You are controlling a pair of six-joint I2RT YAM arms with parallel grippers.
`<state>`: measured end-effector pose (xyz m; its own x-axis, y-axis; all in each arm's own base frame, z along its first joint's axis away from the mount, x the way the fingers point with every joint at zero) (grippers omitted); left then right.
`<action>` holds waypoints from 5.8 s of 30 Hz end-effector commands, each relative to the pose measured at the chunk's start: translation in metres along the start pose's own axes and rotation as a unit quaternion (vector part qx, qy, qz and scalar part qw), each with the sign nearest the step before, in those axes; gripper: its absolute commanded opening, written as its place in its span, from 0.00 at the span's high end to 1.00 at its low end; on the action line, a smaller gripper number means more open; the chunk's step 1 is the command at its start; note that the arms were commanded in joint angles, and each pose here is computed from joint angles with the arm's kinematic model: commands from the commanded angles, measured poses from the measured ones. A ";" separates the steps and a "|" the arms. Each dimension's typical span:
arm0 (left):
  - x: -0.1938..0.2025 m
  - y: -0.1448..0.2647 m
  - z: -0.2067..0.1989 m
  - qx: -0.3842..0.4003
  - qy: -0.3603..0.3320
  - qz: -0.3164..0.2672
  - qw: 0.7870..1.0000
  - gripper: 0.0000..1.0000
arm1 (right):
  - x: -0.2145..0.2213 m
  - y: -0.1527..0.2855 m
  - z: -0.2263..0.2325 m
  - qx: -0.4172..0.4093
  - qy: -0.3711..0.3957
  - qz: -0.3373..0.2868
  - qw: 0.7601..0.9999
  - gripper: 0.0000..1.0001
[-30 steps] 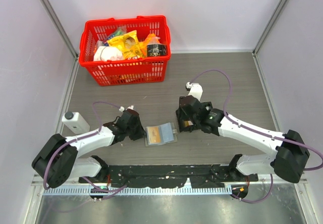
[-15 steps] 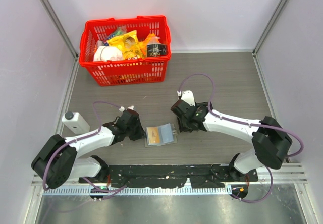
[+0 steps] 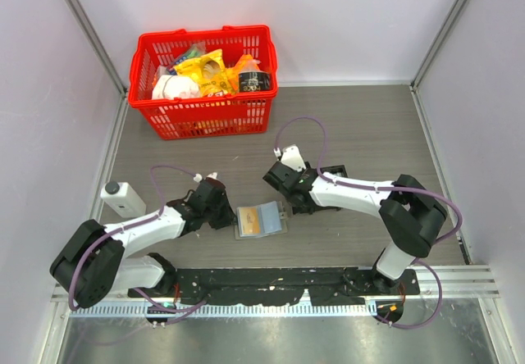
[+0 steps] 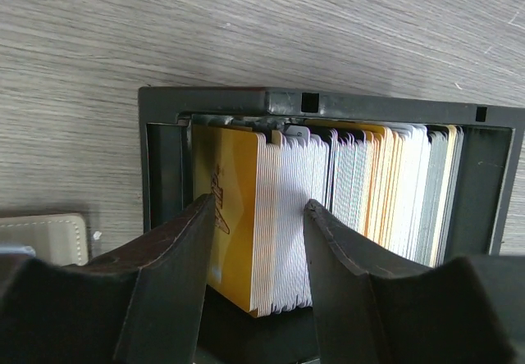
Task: Put the credit cards into the card holder
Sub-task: Pick up the credit card from the storage box.
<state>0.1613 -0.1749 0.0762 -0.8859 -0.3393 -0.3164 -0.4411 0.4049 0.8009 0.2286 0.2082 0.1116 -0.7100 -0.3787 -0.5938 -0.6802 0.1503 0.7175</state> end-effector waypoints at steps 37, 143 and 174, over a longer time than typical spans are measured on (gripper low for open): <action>0.010 -0.006 0.009 -0.015 -0.014 0.031 0.999 1.00 | 0.001 0.009 -0.005 -0.035 -0.018 -0.001 0.999 0.76; 0.008 -0.008 0.006 -0.019 -0.016 0.038 0.999 1.00 | -0.025 0.031 -0.031 -0.200 -0.188 -0.047 0.960 0.83; 0.008 -0.007 0.006 -0.018 -0.018 0.039 0.999 1.00 | -0.009 0.000 -0.004 -0.222 -0.173 0.010 0.959 0.53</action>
<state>0.1647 -0.1846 0.0752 -0.9042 -0.3164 -0.2867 -0.4092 0.4500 0.7938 0.2315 0.2025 0.1214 -0.7903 -0.0659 -0.6092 -0.5775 -0.2522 0.7765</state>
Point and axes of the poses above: each gripper's point midway between its finger pads, its own y axis back along the fingers, its own z axis along the line the jaws close on, x = y × z, the point moved 7 cm from there along y, back along the fingers, and after that the axes turned 2 degrees about y, right-handed, at the moved point
